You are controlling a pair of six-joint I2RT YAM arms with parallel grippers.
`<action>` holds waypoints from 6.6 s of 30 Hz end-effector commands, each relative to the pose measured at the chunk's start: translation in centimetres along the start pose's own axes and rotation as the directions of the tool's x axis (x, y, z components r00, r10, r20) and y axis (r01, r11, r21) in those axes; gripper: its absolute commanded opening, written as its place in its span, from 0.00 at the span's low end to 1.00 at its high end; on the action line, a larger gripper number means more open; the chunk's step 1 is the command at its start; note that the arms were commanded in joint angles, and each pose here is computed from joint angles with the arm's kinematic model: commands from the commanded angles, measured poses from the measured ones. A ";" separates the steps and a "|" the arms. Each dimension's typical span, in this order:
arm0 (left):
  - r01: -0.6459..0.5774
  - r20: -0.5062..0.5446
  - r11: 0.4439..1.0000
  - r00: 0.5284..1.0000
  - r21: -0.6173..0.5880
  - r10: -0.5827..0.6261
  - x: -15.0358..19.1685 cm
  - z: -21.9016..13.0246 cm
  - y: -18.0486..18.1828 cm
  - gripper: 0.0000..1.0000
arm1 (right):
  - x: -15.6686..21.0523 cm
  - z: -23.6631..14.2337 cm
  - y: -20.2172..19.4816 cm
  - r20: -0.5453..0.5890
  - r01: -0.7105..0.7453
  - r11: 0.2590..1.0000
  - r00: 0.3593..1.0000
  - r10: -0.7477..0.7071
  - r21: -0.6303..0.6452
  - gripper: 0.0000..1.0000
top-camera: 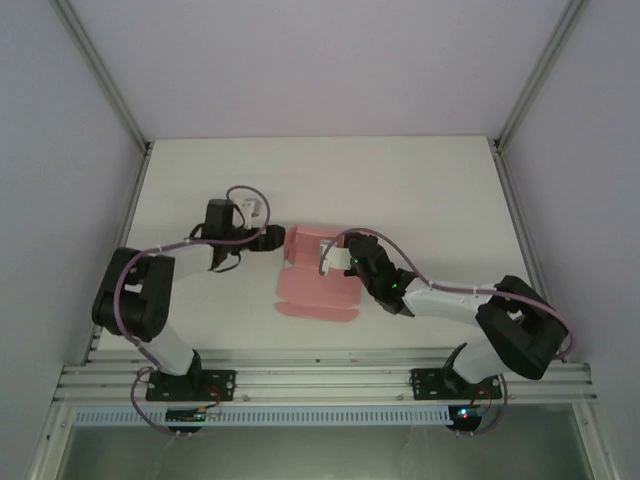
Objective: Assemble paper box
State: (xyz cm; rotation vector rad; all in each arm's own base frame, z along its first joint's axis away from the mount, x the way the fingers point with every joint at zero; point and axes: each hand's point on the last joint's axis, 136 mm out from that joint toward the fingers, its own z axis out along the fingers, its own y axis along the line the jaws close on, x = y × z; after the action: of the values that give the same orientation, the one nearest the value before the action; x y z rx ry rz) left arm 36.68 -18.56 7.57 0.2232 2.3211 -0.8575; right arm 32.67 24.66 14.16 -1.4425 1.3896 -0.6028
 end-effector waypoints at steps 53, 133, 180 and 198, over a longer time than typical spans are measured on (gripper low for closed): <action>-0.398 -0.037 0.915 0.917 -0.070 0.397 3.6 3.4 -5.0 0.45 | 0.5 0.6 3.7 -0.028 -0.009 0.997 1.000 0.007 -0.076 0.00; -0.255 0.144 0.962 0.960 0.094 0.240 2.0 1.1 -8.3 0.00 | 6.2 -4.7 -1.5 -0.257 -0.883 0.307 0.408 0.876 -0.354 0.84; -0.247 0.095 0.963 0.967 0.112 0.237 0.9 0.6 -8.8 0.00 | -1.8 -3.8 -1.7 -0.137 -0.764 0.367 0.505 0.852 -0.531 0.87; -0.264 0.067 0.964 0.963 0.042 0.261 1.0 0.9 -7.6 0.00 | 1.3 -7.2 -9.9 -0.016 -0.890 0.341 0.362 0.932 -0.302 0.95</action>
State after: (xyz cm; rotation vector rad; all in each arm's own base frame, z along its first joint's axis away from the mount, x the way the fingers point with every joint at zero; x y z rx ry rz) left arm 32.98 -24.55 8.54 0.4853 2.2076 -0.7825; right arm 30.28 20.72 25.13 -0.6795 1.8632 0.5002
